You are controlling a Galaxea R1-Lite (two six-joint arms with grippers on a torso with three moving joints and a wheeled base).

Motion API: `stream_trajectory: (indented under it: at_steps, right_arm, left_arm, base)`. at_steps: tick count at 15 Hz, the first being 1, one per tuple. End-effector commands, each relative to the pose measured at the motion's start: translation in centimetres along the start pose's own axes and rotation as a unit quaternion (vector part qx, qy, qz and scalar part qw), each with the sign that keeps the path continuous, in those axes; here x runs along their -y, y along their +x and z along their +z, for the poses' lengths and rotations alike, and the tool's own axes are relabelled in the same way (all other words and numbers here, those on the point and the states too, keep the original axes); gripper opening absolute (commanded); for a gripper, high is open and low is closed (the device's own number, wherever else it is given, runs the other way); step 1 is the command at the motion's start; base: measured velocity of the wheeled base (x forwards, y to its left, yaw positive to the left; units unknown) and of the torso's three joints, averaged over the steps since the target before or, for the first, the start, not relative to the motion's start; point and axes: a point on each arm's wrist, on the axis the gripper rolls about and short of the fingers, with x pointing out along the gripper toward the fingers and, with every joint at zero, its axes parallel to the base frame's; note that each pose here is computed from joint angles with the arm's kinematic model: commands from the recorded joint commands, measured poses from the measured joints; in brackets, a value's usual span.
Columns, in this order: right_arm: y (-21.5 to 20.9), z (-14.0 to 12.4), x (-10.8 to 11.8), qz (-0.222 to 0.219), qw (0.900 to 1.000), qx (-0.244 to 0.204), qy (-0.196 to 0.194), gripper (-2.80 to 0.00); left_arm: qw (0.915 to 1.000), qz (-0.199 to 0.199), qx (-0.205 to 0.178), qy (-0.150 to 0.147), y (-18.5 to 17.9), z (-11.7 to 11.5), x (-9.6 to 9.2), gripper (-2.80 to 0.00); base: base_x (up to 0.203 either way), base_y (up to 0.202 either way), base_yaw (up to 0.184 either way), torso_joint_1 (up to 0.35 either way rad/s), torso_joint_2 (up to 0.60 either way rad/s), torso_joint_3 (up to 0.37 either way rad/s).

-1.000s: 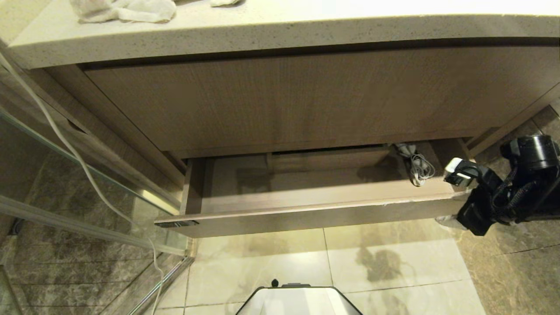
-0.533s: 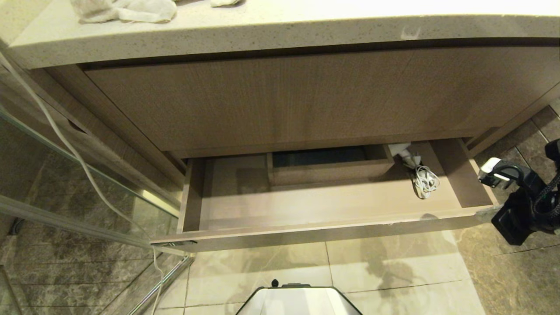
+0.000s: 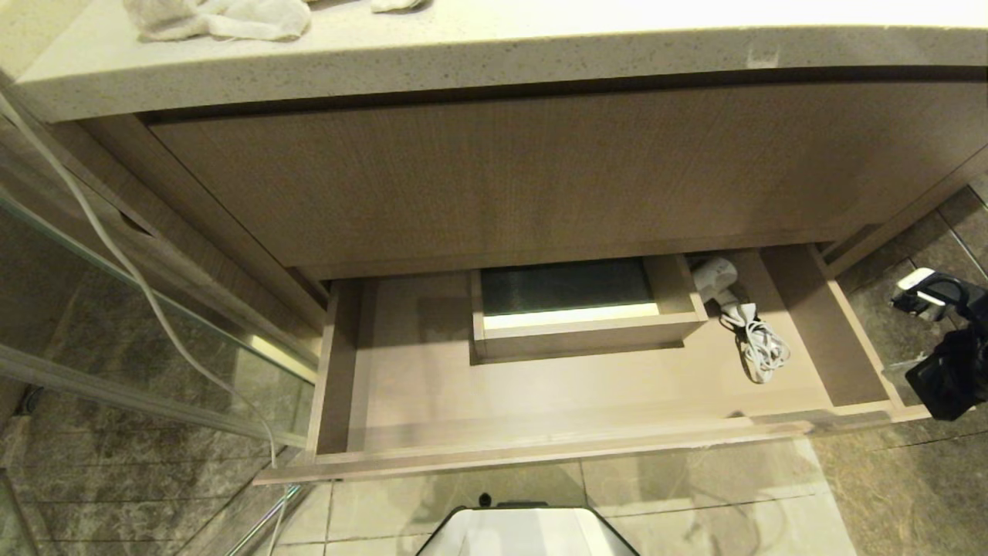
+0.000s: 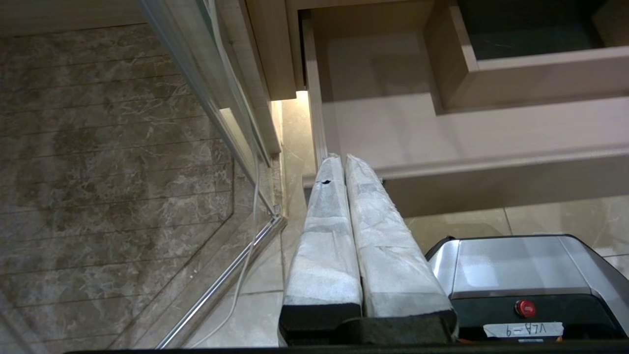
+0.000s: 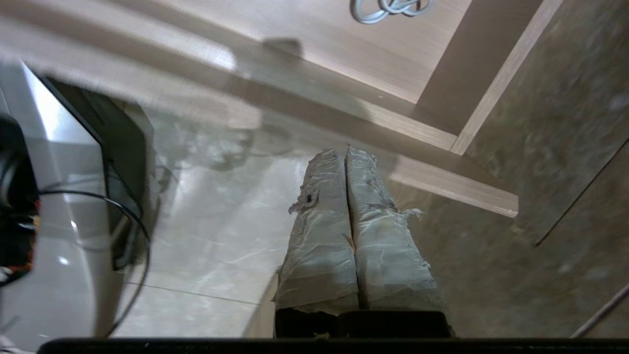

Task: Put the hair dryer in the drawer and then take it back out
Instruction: Pull open the drawer, then take the hairdryer out

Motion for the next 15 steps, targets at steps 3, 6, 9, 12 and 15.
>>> stream_trajectory:
  at_steps: [3, 6, 9, 12, 15]
  right_arm:
    - [4.4, 0.0, 1.5, 0.015, 0.997, -0.021, 0.071, -2.80]
    - [9.2, 0.6, 3.3, 0.017, 0.997, -0.003, 0.080, -2.80]
    - [13.5, 0.8, 4.8, 0.019, 0.996, 0.012, 0.085, 0.00]
    - [16.5, -0.1, 5.8, 0.021, 0.995, 0.003, 0.092, 0.00]
    - [18.6, -1.1, 6.0, 0.030, 0.995, -0.008, 0.099, 0.00]
  left_arm:
    - [1.0000, 0.000, 0.000, 0.000, 0.0, 0.0, 0.0, -2.80]
    - [1.0000, 0.000, -0.001, 0.000, 0.0, 0.0, 0.0, -2.80]
    - [1.0000, 0.000, 0.000, 0.000, 0.0, 0.0, 0.0, -2.80]
    - [1.0000, 0.000, 0.000, 0.000, 0.0, 0.0, 0.0, -2.80]
    - [1.0000, 0.000, 0.000, 0.000, 0.0, 0.0, 0.0, -2.80]
  base:
    - [0.000, 0.000, 0.000, 0.000, 0.00, 0.000]
    - [0.000, 0.000, 0.000, 0.000, 0.00, 0.000]
    - [0.000, 0.000, 0.000, 0.000, 0.00, 0.000]
    - [0.000, 0.000, 0.000, 0.000, 0.00, 0.000]
    - [0.000, 0.000, 0.000, 0.000, 0.00, 0.000]
